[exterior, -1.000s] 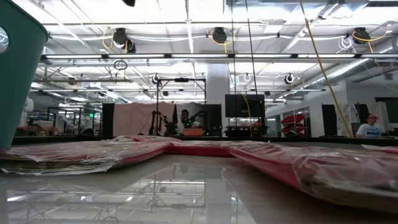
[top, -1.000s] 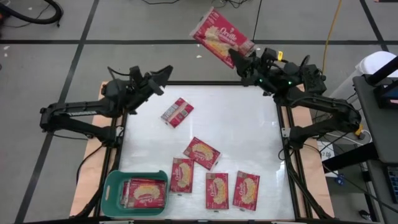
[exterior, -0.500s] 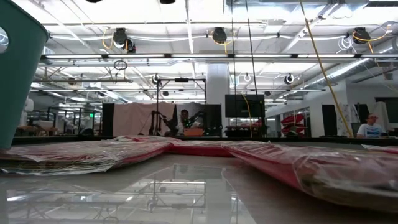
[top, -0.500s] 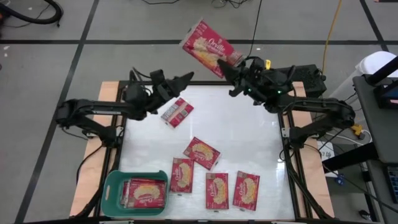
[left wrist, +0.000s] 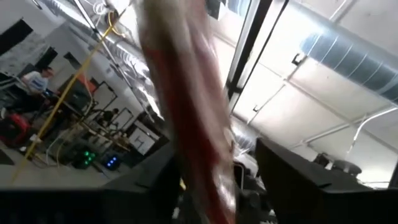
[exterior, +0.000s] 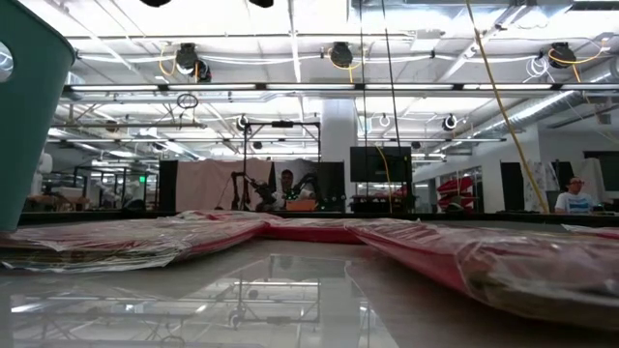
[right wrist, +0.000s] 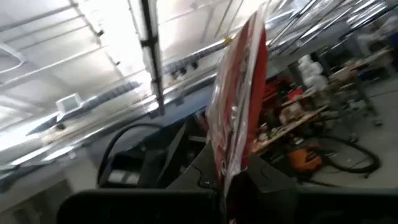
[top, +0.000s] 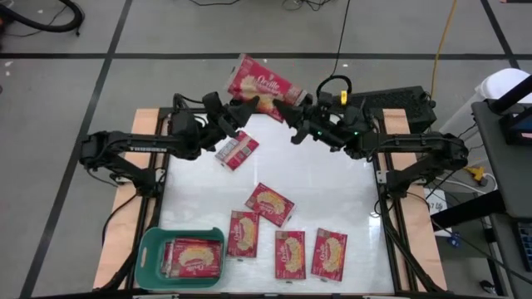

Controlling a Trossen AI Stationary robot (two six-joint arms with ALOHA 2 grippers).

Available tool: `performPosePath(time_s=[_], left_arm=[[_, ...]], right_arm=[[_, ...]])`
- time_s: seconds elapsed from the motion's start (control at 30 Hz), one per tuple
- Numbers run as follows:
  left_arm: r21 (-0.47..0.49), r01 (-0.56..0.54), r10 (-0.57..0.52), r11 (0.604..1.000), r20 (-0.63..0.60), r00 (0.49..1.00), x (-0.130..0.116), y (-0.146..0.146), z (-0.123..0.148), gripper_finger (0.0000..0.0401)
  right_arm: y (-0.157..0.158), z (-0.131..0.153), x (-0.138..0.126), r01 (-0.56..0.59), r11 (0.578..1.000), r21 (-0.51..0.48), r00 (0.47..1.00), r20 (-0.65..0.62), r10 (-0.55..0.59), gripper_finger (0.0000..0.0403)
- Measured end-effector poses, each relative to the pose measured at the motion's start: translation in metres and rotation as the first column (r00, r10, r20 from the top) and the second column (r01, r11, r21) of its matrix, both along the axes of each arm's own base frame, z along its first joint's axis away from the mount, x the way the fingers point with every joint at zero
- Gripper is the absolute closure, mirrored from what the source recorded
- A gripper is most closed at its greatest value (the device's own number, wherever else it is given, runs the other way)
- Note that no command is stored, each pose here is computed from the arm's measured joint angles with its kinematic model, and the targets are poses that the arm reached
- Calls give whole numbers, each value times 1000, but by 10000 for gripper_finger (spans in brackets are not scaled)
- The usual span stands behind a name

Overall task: Sort popcorn bags into baskets
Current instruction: Put the red popcorn bag into the green bin

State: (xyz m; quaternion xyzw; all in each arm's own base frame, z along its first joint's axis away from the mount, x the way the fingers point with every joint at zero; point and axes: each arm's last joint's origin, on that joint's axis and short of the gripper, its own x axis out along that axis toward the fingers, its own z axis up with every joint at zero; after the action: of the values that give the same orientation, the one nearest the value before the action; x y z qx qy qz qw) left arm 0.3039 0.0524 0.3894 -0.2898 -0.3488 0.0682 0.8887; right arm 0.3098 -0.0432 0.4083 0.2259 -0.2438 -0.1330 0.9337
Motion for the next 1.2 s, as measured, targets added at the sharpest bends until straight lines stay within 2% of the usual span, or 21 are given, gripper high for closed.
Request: performPosePath(time_s=[0.1,0.27,0.3,0.43,0.57,0.7,0.8,0.9,1.0,1.07,1.13,1.2], left_arm=[[-17,32,-32,999,-3,999,0,3,-1,251],[-31,56,-57,998,-32,998,1,12,-4,366],[-25,59,-60,998,-36,998,0,13,-3,379],[-38,63,-64,997,-39,997,-5,24,-2,371],[-37,110,-112,993,-47,993,-20,40,7,367],[-30,223,-224,974,-205,953,-37,55,8,381],[-80,334,-340,939,-353,872,-50,64,2,381],[-187,428,-464,884,-464,755,-64,66,-6,373],[-278,551,-605,787,-524,600,-67,59,-16,366],[-333,626,-689,705,-530,494,-67,53,-22,368],[-361,683,-743,635,-528,411,-66,45,-24,374],[-369,717,-766,591,-537,354,-64,38,-28,378]], right_arm=[[-1,0,0,10,1000,-11,1000,-2,-10,400],[-1,-3,1,6,1000,4,999,-43,-6,397],[-1,-4,1,2,1000,14,999,-46,-1,393],[0,-4,-3,-16,997,74,997,-73,21,365],[2,-2,-16,-45,985,167,990,-127,66,320],[6,-4,-36,-106,943,315,954,-234,186,277],[8,-9,-54,-129,882,454,908,-303,289,253],[7,-12,-71,-143,806,575,858,-334,390,235],[5,-17,-79,-178,732,658,791,-346,504,221],[2,-22,-79,-201,655,729,740,-325,588,215],[-2,-25,-75,-232,582,779,700,-281,656,210],[-8,-26,-65,-284,540,793,676,-234,699,204]])
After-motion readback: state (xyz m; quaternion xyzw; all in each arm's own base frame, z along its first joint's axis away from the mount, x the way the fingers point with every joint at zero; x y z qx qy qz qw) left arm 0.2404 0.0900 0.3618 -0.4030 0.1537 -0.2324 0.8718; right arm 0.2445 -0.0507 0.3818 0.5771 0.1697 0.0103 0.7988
